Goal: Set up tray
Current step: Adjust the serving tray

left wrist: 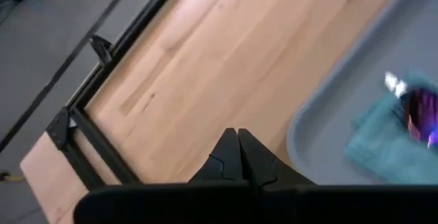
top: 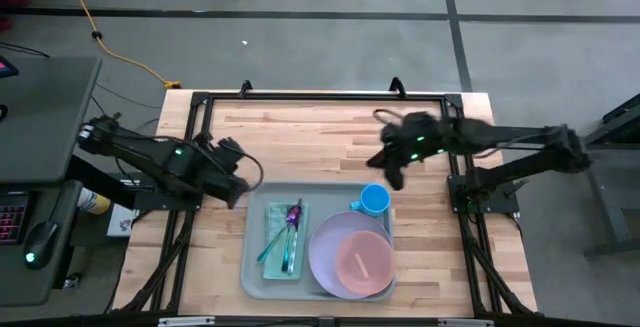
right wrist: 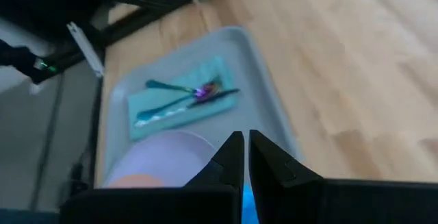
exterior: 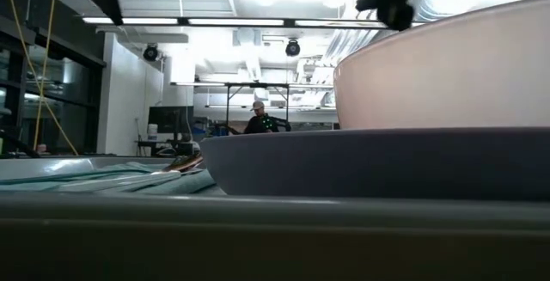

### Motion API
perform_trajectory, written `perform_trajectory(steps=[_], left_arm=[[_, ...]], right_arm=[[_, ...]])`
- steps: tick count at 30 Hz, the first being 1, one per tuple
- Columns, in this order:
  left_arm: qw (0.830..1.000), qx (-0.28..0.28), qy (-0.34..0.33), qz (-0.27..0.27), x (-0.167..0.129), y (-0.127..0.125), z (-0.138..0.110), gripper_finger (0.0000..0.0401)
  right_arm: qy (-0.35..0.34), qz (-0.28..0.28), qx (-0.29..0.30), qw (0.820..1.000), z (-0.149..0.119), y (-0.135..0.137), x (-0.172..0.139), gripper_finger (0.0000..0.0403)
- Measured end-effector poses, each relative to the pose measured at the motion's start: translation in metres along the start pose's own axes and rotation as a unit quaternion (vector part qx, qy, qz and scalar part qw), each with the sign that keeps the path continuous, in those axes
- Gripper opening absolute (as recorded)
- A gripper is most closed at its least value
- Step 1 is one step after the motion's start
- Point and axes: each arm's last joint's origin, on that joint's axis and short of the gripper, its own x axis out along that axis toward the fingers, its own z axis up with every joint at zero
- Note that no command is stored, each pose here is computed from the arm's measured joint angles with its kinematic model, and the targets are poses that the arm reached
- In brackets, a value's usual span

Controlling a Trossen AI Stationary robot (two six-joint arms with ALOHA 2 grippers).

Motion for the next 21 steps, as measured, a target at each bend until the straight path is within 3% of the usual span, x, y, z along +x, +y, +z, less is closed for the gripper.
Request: perform_trajectory(steps=[8,15,21], left_arm=[[0.997,0.042,0.018,-0.058,0.005,0.030,-0.029,0.0043],[0.995,0.001,-0.021,-0.099,0.018,0.048,-0.054,0.0054],[0.992,0.001,-0.042,-0.122,0.025,0.056,-0.066,0.0055]], right_arm=[[0.074,0.016,0.019,0.997,0.002,0.008,0.081,0.0000],[0.054,0.048,-0.047,0.996,0.037,0.035,0.103,0.0000],[0.046,0.080,-0.129,0.987,0.065,0.063,0.111,0.0000]])
